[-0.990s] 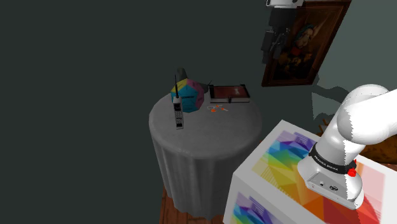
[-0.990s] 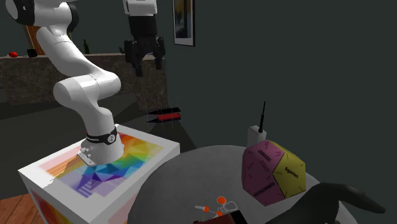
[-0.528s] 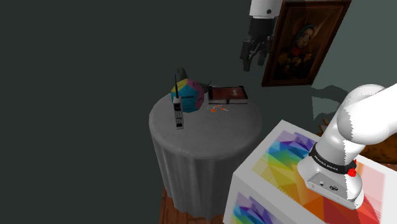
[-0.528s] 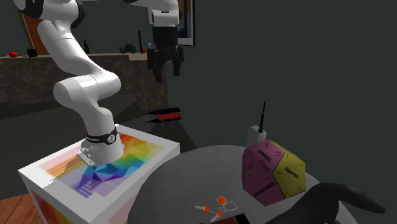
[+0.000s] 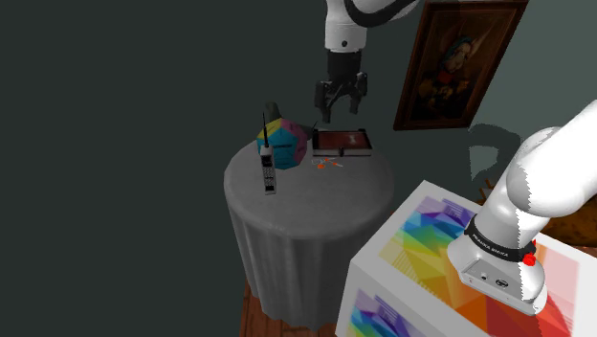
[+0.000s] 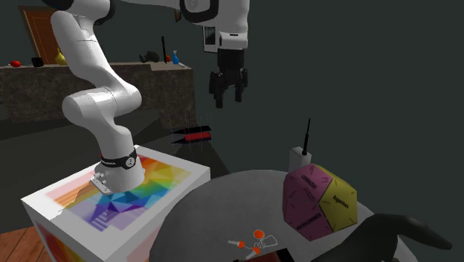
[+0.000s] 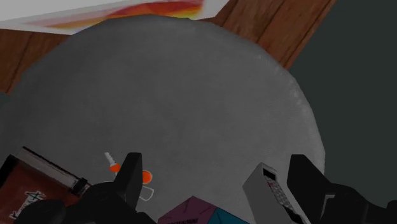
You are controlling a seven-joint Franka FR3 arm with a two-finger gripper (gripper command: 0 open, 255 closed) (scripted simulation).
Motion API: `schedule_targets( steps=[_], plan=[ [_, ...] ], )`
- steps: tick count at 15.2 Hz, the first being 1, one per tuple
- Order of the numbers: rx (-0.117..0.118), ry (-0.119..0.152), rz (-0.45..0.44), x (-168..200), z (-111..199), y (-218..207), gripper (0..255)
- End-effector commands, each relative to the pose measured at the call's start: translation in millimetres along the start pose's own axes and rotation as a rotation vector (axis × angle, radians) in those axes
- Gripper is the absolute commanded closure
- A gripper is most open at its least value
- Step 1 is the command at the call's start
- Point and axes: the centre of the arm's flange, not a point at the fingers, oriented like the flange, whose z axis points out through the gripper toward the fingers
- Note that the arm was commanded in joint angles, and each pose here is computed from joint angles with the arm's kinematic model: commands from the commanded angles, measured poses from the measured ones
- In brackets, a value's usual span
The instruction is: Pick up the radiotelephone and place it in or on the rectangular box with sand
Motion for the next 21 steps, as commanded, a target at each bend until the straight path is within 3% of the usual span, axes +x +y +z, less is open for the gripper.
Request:
schedule_targets(
  steps=[1,14,21],
  plan=[
    [-0.010,-0.002,0.034,17,13,-19,0],
    [-0.079,-0.018,0.241,139,90,-126,0],
    [-0.108,-0.025,0.329,197,131,-161,0]
  ],
)
